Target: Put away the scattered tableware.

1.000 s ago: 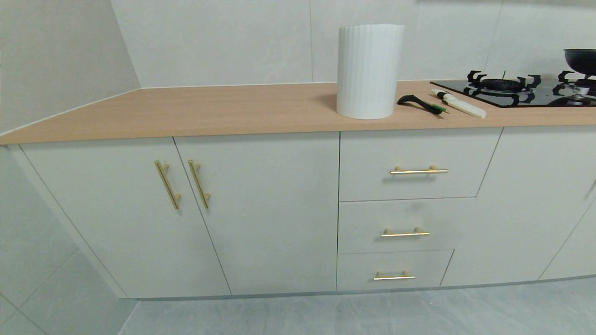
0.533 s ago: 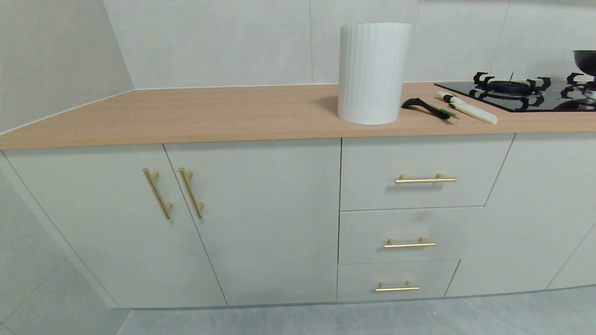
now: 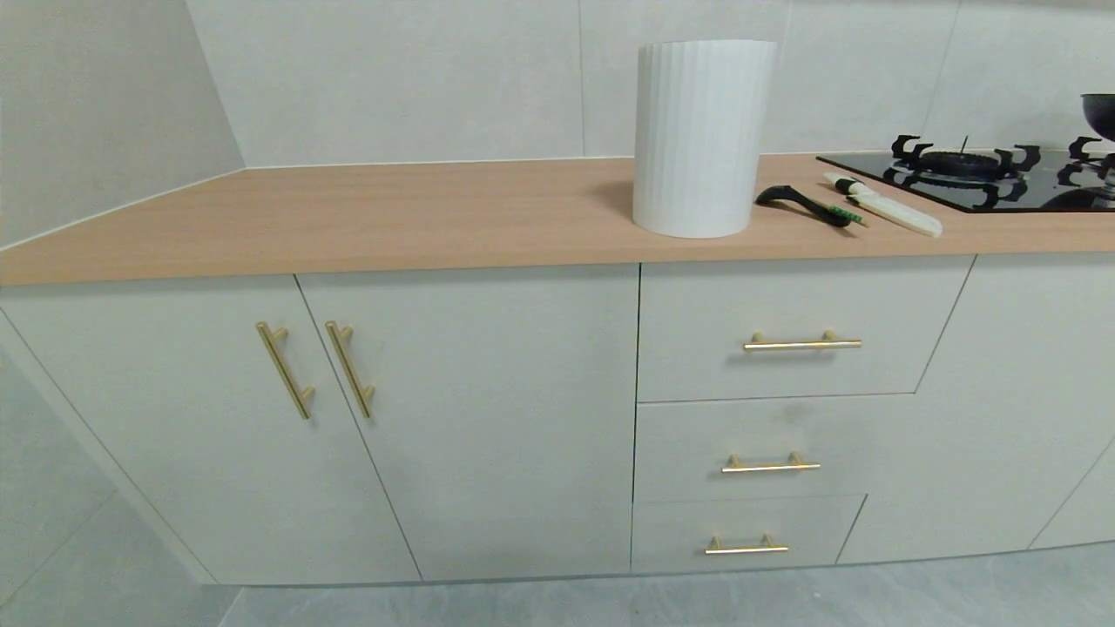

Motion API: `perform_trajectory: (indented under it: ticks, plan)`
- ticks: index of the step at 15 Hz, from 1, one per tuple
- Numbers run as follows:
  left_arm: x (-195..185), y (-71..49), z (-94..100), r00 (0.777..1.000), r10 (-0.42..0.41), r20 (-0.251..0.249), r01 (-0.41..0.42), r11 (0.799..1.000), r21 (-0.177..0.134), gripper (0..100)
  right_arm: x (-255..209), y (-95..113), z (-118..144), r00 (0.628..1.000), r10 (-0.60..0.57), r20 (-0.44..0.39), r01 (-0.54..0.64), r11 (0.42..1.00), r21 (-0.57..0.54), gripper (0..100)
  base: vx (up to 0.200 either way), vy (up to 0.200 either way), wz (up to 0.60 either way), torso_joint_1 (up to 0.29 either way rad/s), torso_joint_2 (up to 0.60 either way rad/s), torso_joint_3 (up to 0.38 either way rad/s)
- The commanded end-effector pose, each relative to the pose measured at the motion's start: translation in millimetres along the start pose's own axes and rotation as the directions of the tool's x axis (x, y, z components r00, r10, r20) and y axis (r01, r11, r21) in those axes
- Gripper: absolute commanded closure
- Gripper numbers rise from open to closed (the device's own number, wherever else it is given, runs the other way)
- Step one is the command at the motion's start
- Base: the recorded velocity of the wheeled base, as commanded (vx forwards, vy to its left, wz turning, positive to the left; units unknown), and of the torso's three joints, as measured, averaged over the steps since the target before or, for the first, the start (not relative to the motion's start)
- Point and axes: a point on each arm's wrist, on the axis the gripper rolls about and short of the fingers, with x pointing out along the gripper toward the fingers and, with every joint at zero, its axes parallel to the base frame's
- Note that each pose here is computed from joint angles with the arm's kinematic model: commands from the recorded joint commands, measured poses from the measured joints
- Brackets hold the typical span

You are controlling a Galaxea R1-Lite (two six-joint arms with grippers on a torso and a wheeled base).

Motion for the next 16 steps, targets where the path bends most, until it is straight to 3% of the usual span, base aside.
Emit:
perform_trajectory:
  ticks: [1,4,5,7,10,13,16]
  plan:
    - [0,0.0,0.0,1.000,-0.001,0.000,0.001,1.000,0.000,0,0,0,0,1.000,0.003,0.001,-0.003,1.000,-0.001,0,0.000,0.000,0.00,0.000,0.00,0.000]
    - [0,0.0,0.0,1.000,-0.001,0.000,0.001,1.000,0.000,0,-1,0,5,1.000,0.009,0.019,-0.008,1.000,-0.025,0,0.000,0.000,0.00,0.000,0.00,0.000]
    - [0,0.0,0.0,1.000,-0.001,0.000,0.001,1.000,0.000,0,-5,0,24,0.997,0.031,0.064,-0.030,0.999,-0.016,0,0.000,0.000,0.00,0.000,0.00,0.000]
    - [0,0.0,0.0,1.000,0.002,0.000,-0.002,1.000,0.000,0,-3,-1,32,0.997,0.060,0.050,-0.061,0.998,0.011,0,0.000,0.000,0.00,0.000,0.00,0.000]
    - [0,0.1,0.0,1.000,0.001,0.000,-0.001,1.000,0.000,0,16,-1,28,0.972,0.086,-0.218,-0.093,0.995,-0.023,0,0.000,0.000,0.00,0.000,0.00,0.000]
    - [0,0.0,0.0,1.000,0.001,0.000,-0.001,1.000,0.000,0,39,-1,47,0.928,0.136,-0.346,-0.146,0.989,-0.004,0,0.000,0.000,0.00,0.000,0.00,0.000]
    - [0,0.0,0.0,1.000,-0.001,0.000,0.001,1.000,0.000,0,68,3,61,0.895,0.240,-0.376,-0.248,0.968,0.028,0,0.000,0.000,0.00,0.000,0.00,0.000]
